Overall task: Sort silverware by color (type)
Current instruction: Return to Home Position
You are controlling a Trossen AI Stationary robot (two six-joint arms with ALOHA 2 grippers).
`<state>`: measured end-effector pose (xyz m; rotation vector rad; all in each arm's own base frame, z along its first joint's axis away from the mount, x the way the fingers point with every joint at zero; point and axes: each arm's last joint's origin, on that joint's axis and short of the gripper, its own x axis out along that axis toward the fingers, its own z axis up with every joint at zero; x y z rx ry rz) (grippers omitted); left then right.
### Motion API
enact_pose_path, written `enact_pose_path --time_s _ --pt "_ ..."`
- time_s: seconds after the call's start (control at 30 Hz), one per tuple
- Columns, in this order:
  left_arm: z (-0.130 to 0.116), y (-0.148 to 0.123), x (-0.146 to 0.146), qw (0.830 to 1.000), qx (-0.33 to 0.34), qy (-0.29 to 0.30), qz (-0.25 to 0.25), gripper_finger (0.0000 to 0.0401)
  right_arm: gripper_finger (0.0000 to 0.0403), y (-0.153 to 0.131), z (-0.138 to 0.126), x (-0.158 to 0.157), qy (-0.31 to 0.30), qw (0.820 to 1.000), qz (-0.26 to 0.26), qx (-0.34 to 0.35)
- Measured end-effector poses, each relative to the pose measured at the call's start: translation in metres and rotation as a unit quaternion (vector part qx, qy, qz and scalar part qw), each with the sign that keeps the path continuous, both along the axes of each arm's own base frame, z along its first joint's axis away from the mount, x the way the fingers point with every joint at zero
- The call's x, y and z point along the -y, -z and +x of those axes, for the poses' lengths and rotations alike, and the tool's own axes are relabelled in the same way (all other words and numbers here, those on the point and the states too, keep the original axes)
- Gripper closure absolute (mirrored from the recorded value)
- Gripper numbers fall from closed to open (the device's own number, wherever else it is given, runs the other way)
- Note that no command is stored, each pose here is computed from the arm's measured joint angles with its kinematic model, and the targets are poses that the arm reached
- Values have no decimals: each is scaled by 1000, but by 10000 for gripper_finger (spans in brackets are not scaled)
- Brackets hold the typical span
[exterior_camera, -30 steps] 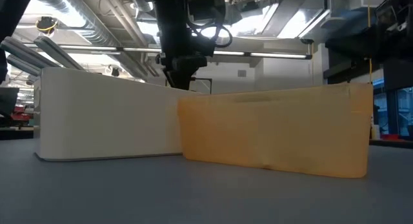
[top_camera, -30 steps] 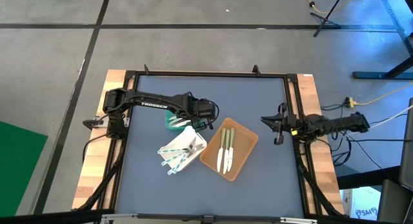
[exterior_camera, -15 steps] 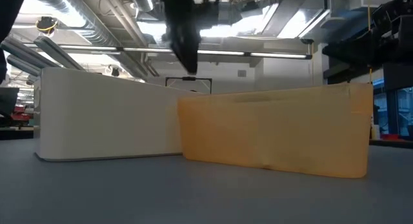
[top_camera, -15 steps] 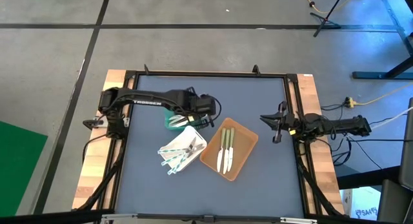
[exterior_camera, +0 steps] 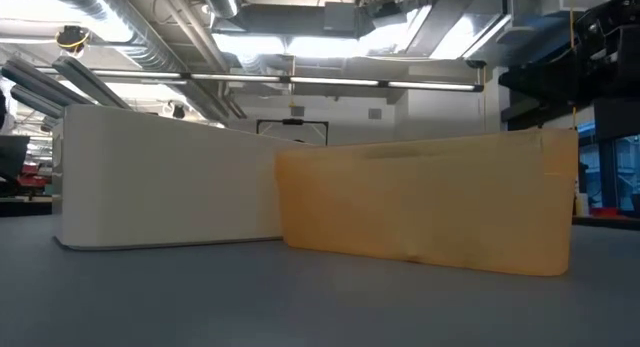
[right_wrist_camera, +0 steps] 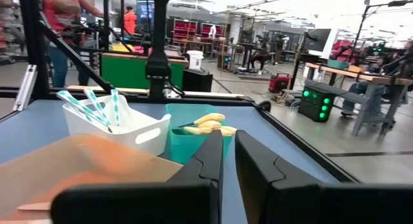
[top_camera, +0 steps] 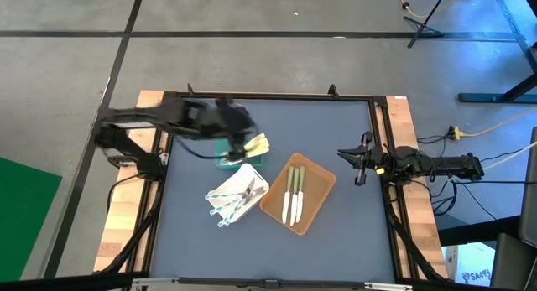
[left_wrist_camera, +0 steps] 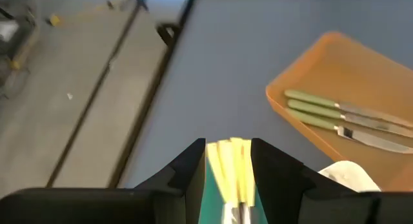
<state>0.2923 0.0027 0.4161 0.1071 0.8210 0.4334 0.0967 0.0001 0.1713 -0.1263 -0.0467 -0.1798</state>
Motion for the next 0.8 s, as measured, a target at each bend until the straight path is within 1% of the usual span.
enact_pose_path --time_s 0.07,0.17,0.27,0.37,0.47,0.53,0.67,0.73,0.8 --pt "-27 -13 -2 1000 24 1 9 283 372 0 0 0 -5 1000 0 -1" --pt "-68 -15 -5 998 61 -2 11 283 372 0 0 0 -6 1000 0 -1" --pt "-106 4 -5 994 107 -1 5 283 372 0 0 0 -5 1000 0 -1" --pt "-136 34 -2 985 172 26 -16 283 372 0 0 0 -5 1000 0 -1" --pt "-157 68 -1 971 229 61 -39 283 372 0 0 0 -6 1000 0 -1" --pt "-167 91 0 960 262 88 -40 283 372 0 0 0 -6 1000 0 -1" --pt "-178 130 2 930 334 150 -18 283 372 0 0 0 -6 1000 3 -1" --pt "-181 146 2 914 371 165 0 283 372 0 0 0 -6 1000 3 -1" --pt "-185 160 2 902 399 167 13 283 372 0 0 0 -6 1000 4 -1"
